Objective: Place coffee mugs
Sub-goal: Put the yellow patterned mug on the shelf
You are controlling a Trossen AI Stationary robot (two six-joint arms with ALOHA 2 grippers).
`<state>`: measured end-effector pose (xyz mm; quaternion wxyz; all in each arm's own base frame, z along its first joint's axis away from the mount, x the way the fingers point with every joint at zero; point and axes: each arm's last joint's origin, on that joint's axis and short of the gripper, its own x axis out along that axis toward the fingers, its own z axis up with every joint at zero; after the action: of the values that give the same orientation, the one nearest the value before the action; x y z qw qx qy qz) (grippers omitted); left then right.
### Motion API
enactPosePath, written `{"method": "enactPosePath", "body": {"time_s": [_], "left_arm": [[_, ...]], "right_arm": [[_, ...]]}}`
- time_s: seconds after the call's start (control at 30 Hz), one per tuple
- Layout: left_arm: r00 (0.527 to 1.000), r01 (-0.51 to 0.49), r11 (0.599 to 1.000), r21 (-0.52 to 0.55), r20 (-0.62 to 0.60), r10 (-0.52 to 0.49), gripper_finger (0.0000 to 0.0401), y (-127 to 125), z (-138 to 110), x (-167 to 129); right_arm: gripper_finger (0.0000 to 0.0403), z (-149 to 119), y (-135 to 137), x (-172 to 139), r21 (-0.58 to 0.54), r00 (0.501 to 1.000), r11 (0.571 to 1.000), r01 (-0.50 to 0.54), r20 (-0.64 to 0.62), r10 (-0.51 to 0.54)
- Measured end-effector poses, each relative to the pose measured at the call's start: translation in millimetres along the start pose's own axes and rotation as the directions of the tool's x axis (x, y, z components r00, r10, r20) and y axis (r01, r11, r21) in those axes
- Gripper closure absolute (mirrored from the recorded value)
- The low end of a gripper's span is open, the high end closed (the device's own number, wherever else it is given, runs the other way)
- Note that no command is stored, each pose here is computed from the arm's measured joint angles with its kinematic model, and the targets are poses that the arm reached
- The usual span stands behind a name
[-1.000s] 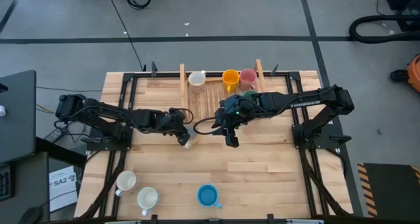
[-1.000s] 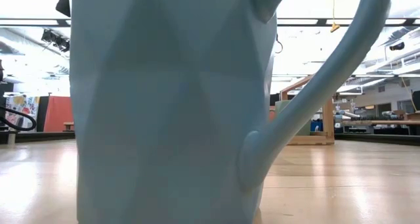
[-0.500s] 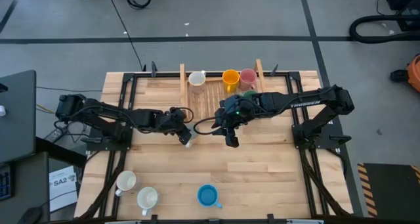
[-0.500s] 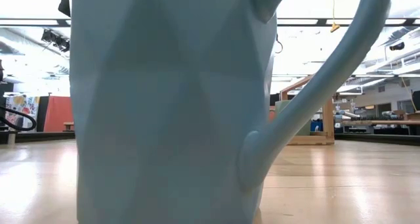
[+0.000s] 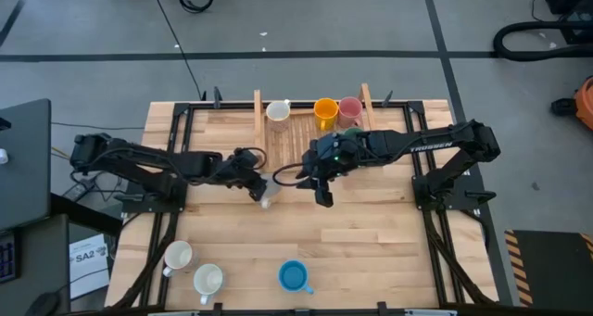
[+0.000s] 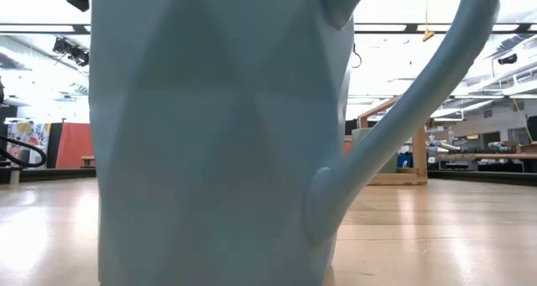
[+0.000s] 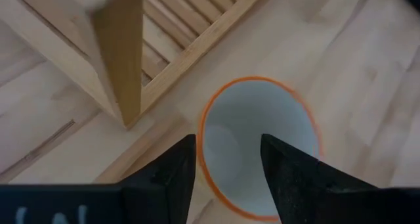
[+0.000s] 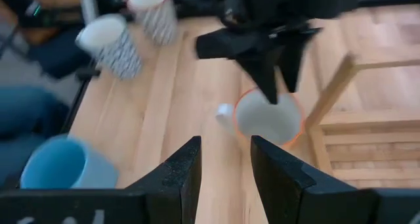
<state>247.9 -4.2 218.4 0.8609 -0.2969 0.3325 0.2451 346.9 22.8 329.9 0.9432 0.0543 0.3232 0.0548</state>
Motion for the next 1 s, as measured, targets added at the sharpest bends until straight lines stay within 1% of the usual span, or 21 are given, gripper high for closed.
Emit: {"method": "enactPosePath", "body": {"time_s": [0.13, 0.4, 0.57, 0.77, 0.83, 0.9, 1.0], "left_arm": [[1.0, 0.016, 1.0, -0.006, 0.015, -0.016, 0.0225, 3.3, 2.8, -16.6], [0.999, 0.035, 0.999, 0.026, -0.03, -0.034, 0.0225, 13.6, 0.7, -43.9], [0.999, 0.04, 0.999, 0.025, -0.027, -0.039, 0.0225, 15.2, 1.0, -48.7], [0.999, 0.033, 0.999, 0.029, -0.034, -0.032, 0.0225, 15.5, 0.2, -47.6], [0.999, 0.034, 0.999, 0.028, -0.029, -0.034, 0.0225, 15.3, 0.7, -47.7], [0.999, 0.033, 0.999, 0.027, -0.029, -0.032, 0.0225, 15.5, 0.6, -47.8], [0.999, 0.033, 0.999, 0.025, -0.027, -0.033, 0.0225, 15.4, 0.8, -47.9]], "right_arm": [[0.0266, 6.3, -1.5, -0.4, 0.085, 0.996, 0.995, 0.057, 0.07, -0.063], [0.0267, 19.1, -2.4, -2.3, 0.178, 0.97, 0.98, 0.092, 0.208, -0.129], [0.0267, 24.3, -3.6, -3.8, 0.229, 0.949, 0.967, 0.111, 0.263, -0.171], [0.0267, 29.4, -6.7, -4.3, 0.245, 0.931, 0.963, 0.109, 0.314, -0.185], [0.0267, 29.7, -8.7, 0.1, 0.252, 0.926, 0.959, 0.128, 0.317, -0.207], [0.0267, 25.3, -11.0, 12.8, 0.256, 0.931, 0.954, 0.159, 0.284, -0.231], [0.0267, 13.9, -14.8, 34.8, 0.248, 0.946, 0.947, 0.204, 0.198, -0.256]]}}
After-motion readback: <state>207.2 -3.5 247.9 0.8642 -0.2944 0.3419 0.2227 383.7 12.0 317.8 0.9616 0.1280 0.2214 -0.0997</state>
